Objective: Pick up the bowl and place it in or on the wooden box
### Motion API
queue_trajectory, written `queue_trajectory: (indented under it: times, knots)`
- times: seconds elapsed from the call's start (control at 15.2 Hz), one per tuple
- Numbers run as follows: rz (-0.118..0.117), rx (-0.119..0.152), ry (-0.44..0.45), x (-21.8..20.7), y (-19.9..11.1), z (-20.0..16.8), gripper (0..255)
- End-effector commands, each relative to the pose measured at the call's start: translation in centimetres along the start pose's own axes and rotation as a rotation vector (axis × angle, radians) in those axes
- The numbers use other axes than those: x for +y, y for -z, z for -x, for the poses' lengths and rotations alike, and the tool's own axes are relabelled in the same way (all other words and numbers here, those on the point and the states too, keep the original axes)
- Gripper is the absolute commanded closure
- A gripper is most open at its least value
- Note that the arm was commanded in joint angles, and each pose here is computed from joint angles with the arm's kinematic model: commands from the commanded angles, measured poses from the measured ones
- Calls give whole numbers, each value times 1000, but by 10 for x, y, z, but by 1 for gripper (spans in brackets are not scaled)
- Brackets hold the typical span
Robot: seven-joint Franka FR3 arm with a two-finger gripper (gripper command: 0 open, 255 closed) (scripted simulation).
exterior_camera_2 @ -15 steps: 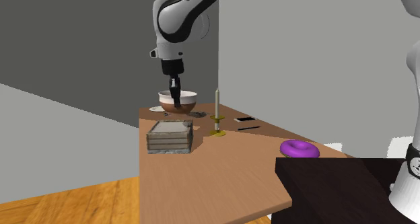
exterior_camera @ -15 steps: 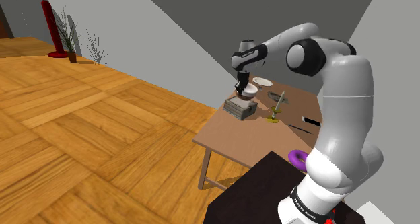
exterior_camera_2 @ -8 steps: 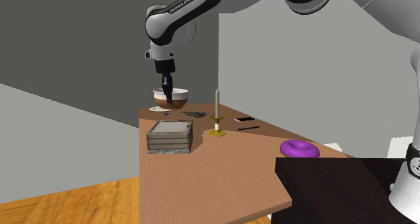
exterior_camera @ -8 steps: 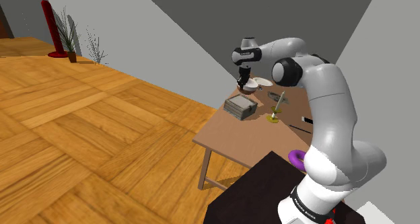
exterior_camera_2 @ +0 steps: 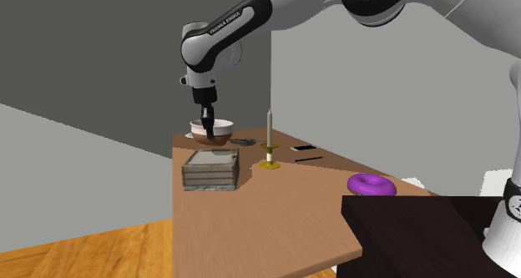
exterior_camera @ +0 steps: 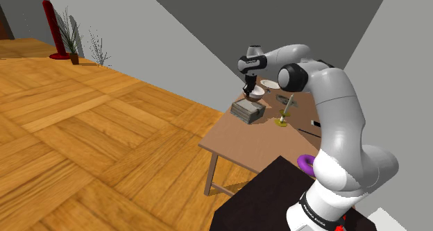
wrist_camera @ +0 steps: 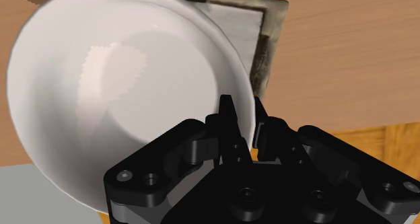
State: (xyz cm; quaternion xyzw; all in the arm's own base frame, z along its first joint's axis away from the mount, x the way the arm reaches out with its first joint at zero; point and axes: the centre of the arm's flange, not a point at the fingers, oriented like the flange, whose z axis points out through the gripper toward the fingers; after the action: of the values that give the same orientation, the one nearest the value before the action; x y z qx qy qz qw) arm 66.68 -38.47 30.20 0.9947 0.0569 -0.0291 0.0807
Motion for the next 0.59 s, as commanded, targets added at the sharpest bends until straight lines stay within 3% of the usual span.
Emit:
queue_trajectory:
  times: [0.0, 0.53]
  knots:
    - [1, 1, 0, -1, -9, -1, 255]
    - [1, 1, 0, -7, -44, -4, 255]
